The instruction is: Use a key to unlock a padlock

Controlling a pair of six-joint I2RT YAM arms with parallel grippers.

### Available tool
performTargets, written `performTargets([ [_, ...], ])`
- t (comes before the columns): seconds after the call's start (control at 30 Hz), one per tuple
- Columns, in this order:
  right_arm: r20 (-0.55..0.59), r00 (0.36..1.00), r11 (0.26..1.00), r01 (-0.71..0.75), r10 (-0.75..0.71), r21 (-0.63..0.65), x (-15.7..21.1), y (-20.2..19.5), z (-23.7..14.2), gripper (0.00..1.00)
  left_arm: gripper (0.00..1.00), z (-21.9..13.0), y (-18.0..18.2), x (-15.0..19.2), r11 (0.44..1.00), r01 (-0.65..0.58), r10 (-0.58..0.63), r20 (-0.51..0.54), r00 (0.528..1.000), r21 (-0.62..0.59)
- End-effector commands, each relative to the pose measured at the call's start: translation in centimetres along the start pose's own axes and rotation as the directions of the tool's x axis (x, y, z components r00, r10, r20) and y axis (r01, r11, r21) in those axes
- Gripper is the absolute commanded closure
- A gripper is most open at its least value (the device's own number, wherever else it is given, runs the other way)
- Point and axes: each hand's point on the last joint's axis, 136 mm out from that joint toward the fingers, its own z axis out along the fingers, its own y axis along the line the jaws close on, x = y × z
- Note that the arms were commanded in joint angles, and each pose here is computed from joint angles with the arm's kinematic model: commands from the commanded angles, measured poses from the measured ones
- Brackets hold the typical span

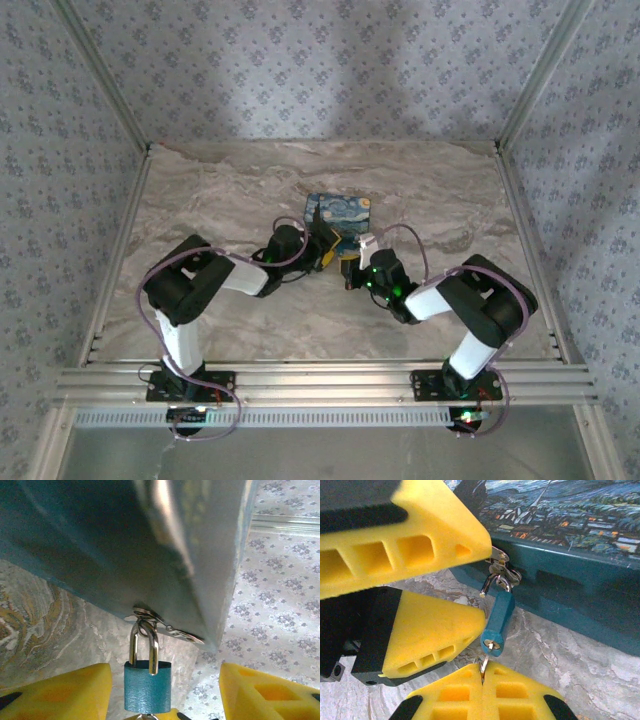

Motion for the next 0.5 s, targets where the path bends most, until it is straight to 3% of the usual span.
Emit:
performTargets([
  [0.0,-0.008,1.0,1.0,-0.012,0.012,-0.014,0.5,0.06,0.04,1.0,0.43,0.58,0.44,0.13,0.999,-0.033,0.032,-0.019,0.999,-0.036],
  [0.23,-0.009,0.998,0.997,-0.063,0.063,-0.035,0.62,0.2,0.07,1.0,0.45,0.75,0.74,0.02,0.998,-0.043,0.043,-0.015,0.999,-0.05],
  [0.47,-0.005,0.976,0.973,-0.218,0.219,-0.076,0.79,-0.27,-0.08,1.0,0.45,0.76,0.83,-0.12,0.998,-0.041,0.04,-0.009,0.999,-0.043],
])
